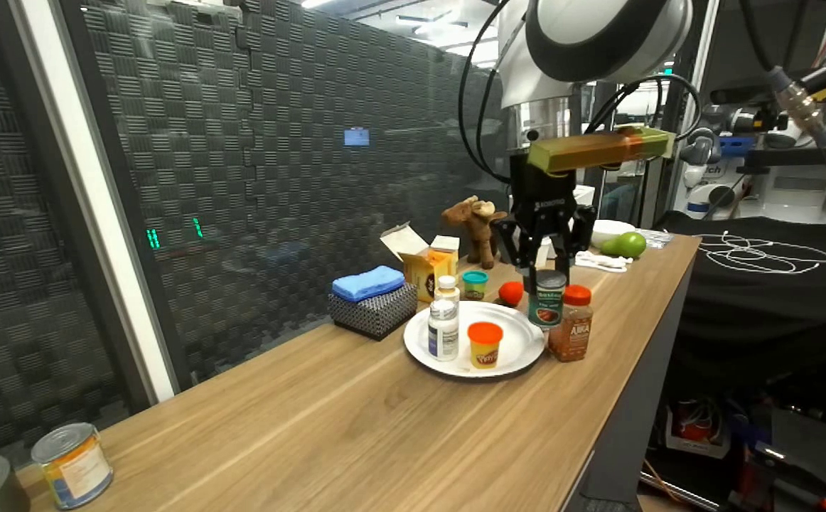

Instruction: Put the objects on the table onto the tray

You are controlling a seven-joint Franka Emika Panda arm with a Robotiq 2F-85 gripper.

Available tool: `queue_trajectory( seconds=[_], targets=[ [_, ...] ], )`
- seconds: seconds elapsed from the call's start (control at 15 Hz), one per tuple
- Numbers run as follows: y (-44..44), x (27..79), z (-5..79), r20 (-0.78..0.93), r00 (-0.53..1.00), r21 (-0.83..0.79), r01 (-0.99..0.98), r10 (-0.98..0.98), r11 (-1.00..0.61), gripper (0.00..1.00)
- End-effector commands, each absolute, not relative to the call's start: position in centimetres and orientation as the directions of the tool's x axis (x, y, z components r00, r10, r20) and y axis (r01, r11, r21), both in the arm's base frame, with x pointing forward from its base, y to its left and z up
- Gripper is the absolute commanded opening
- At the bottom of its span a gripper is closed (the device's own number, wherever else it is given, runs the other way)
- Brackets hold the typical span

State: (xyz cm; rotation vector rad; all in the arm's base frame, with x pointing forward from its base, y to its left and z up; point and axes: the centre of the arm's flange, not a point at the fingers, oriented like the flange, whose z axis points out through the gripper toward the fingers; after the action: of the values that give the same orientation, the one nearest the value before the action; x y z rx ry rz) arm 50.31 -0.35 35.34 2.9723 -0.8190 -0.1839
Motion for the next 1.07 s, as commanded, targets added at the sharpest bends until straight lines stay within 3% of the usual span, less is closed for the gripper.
queue_trajectory(
  seconds=[0.0, 0.47, 1.0],
  targets=[
    [-1.5, 55.7, 35.3, -0.077, 0.847, 0.093, -0.52, -0.526, -0.849, 0.21],
    [-6.9, 62.1, 31.7, -0.102, 0.776, 0.078, -0.617, -0.622, -0.783, 0.21],
    [-8.0, 65.7, 30.2, -0.162, 0.74, -0.035, -0.665, -0.653, -0.746, 0.21]
  ],
)
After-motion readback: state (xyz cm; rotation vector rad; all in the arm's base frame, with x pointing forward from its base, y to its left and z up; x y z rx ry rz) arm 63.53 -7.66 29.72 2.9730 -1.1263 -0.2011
